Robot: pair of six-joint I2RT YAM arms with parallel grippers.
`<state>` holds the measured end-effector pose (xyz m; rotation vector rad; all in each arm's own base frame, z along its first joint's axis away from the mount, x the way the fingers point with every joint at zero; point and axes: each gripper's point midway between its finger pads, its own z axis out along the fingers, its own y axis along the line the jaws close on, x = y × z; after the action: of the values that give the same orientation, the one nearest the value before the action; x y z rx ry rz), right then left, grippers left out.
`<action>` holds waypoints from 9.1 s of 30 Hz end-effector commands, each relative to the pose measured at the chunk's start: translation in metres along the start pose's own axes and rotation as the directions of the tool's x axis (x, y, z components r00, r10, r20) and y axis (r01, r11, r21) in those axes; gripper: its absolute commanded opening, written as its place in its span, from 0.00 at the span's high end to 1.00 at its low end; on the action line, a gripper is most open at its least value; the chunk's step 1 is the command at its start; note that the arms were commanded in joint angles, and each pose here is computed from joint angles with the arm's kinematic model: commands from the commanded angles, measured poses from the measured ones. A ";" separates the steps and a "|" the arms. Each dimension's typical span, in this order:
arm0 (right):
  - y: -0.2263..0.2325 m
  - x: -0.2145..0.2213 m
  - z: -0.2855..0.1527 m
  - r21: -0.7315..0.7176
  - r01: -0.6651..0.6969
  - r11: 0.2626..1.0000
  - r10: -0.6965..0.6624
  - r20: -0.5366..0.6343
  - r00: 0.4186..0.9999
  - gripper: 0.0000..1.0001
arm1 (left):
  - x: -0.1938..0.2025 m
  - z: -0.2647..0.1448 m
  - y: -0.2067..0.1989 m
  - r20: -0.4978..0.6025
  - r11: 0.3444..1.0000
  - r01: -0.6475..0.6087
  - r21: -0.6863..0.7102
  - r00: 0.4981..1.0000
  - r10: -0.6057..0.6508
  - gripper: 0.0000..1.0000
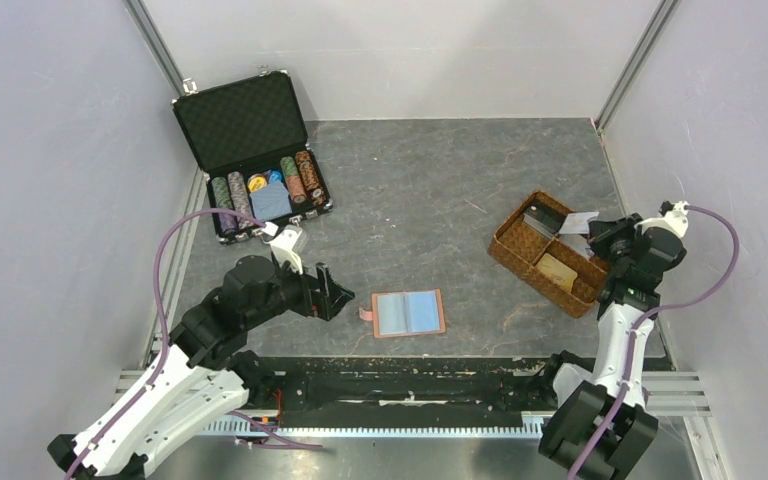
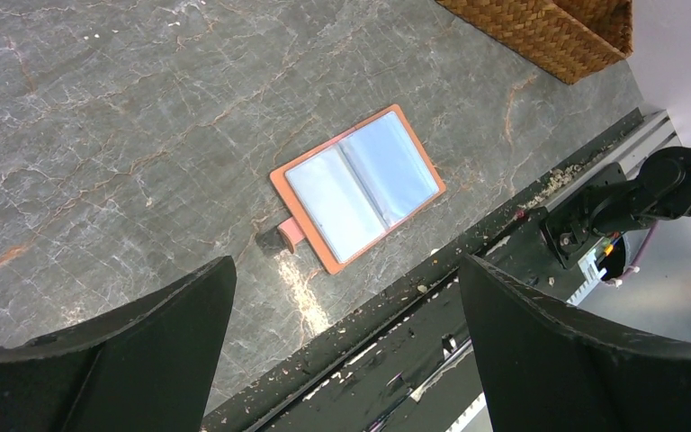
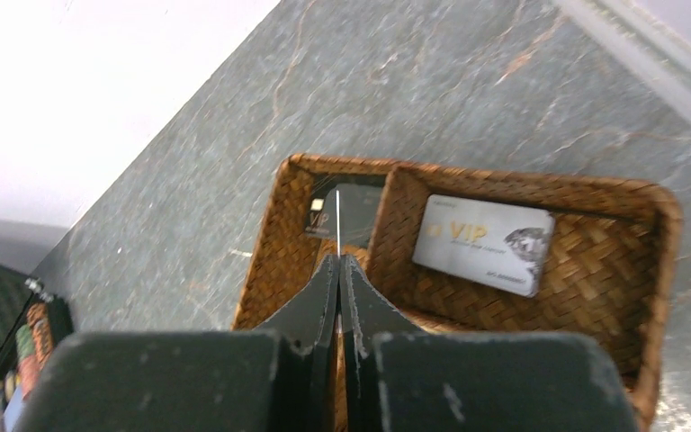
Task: Take the credit cards out of the card holder
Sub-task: Place the credit card in the storage box, then remove the credit card from the card holder.
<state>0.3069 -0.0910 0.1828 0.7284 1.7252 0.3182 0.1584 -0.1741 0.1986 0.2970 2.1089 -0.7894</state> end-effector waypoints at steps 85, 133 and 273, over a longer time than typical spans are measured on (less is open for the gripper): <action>-0.097 0.049 0.047 0.177 -0.056 0.983 0.076 -0.108 0.991 0.70 | -0.003 0.001 -0.001 0.023 0.999 -0.048 0.016 0.999 0.048 0.00; 0.233 0.310 -0.131 -0.514 0.454 0.728 -0.664 -0.362 0.655 0.39 | -0.050 -0.063 0.051 0.348 0.964 0.001 -0.266 0.933 0.095 0.00; 0.149 0.317 -0.114 -0.482 0.274 0.832 -0.510 -0.470 0.721 0.58 | 0.117 0.082 0.003 -0.202 0.893 0.443 0.082 0.884 -0.421 0.98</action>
<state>0.1884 0.2565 0.0443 0.0093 2.2572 0.8237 0.1365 -0.2274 0.0593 -0.1397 2.3594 -1.2144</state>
